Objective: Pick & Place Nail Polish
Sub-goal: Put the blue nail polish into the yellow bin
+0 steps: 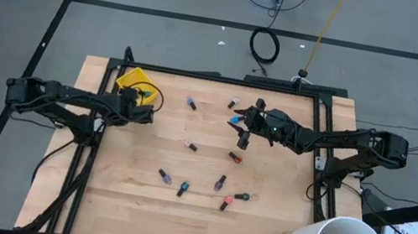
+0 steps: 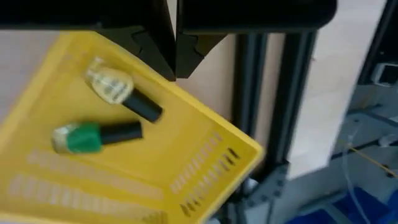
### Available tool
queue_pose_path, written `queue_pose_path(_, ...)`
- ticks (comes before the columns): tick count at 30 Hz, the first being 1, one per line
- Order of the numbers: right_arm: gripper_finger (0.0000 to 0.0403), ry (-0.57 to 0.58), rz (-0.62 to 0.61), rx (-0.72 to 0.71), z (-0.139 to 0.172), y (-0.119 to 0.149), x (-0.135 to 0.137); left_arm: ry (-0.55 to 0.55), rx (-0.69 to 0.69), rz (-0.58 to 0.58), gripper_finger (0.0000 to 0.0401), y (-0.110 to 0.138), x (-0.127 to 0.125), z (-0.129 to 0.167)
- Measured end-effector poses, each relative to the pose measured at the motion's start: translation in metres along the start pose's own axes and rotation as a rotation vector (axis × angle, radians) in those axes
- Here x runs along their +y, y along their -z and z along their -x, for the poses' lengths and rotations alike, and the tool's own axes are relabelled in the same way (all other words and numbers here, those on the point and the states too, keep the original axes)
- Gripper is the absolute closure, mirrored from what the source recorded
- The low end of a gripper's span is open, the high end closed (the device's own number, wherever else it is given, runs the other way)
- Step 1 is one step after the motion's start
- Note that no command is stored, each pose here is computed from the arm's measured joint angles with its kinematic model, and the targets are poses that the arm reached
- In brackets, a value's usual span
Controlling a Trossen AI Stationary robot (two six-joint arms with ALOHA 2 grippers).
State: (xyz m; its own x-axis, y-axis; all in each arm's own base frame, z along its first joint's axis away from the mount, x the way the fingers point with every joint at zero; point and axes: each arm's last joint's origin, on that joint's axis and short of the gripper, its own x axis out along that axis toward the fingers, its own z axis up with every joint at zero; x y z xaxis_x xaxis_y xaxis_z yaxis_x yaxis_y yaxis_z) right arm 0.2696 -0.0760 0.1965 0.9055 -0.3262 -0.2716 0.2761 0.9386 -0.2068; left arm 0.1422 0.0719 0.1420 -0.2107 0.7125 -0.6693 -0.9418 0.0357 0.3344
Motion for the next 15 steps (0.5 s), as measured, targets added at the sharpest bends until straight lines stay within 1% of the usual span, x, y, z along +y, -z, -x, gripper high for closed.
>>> queue_pose_path(5, 0.0188, 0.0, 0.0, 0.0, 0.0, 0.0, 0.0, -0.029, 0.003, -0.005, 0.0388, -0.003, 0.003, -0.004)
queue_pose_path(9, 0.0188, 0.0, 0.0, 0.0, 0.0, 0.0, 0.0, -0.022, 0.009, -0.01, 0.0398, -0.003, 0.004, -0.002)
queue_pose_path(12, 0.0188, -0.001, 0.0, 0.005, 0.0, 0.001, 0.0, 0.01, -0.01, 0.002, 0.0395, -0.004, 0.006, 0.006)
queue_pose_path(15, 0.0188, 0.001, 0.003, 0.031, 0.0, 0.003, 0.0, 0.068, -0.054, 0.016, 0.039, -0.01, 0.007, 0.019)
